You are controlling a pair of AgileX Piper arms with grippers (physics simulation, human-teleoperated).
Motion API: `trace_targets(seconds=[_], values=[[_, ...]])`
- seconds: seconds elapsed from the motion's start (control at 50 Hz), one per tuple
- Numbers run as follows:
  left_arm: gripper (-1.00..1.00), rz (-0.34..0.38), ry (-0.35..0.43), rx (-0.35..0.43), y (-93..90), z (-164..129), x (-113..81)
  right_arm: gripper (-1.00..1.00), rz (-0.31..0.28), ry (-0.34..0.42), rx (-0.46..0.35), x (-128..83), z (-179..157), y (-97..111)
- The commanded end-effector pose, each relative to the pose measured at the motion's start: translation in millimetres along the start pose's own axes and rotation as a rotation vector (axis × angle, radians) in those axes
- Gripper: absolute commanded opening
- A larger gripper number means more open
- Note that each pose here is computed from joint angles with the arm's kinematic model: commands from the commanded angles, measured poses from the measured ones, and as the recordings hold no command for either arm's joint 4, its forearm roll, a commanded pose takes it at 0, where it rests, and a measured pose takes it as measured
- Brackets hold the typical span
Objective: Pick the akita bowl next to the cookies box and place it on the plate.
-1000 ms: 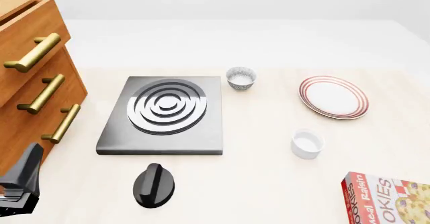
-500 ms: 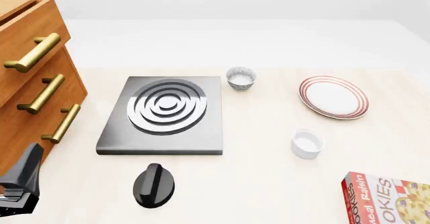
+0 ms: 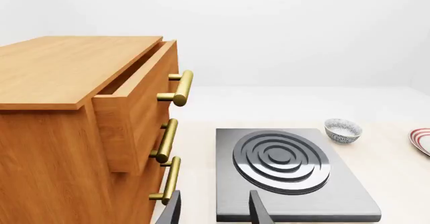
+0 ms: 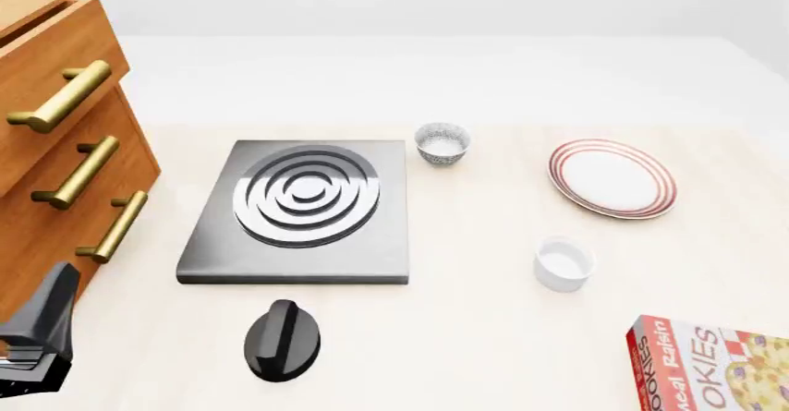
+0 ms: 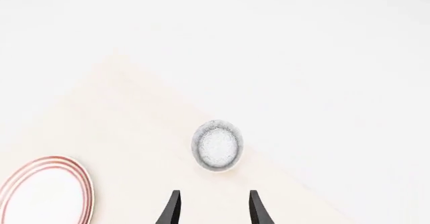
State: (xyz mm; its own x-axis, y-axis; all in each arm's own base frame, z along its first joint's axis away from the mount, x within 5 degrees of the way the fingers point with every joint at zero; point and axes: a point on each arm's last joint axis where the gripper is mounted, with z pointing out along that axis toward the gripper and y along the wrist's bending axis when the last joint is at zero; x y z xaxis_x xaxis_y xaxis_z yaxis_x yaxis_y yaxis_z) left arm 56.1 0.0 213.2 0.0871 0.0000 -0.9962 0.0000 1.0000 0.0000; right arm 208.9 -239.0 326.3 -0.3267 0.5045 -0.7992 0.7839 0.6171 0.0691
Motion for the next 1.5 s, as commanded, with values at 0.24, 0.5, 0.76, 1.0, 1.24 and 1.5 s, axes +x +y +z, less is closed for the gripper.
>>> trace_targets(seconds=[0.24,0.5,0.76,1.0,1.24,1.5], values=[[1.00,0.000,0.000,0.000,0.0,0,0.0,1.00,0.087,0.067,0.070,-17,49,-28],[1.00,0.000,0.000,0.000,0.0,0,0.0,1.00,0.123,0.096,0.122,-13,76,-55],[1.00,0.000,0.000,0.000,0.0,0,0.0,1.00,0.129,0.117,0.128,-7,103,-61],[1.00,0.000,0.000,0.000,0.0,0,0.0,1.00,0.112,0.135,0.121,-4,122,-59],[1.00,0.000,0.000,0.000,0.0,0,0.0,1.00,0.105,0.157,0.123,5,144,-62],[1.00,0.000,0.000,0.000,0.0,0,0.0,1.00,0.067,0.187,0.101,17,161,-52]])
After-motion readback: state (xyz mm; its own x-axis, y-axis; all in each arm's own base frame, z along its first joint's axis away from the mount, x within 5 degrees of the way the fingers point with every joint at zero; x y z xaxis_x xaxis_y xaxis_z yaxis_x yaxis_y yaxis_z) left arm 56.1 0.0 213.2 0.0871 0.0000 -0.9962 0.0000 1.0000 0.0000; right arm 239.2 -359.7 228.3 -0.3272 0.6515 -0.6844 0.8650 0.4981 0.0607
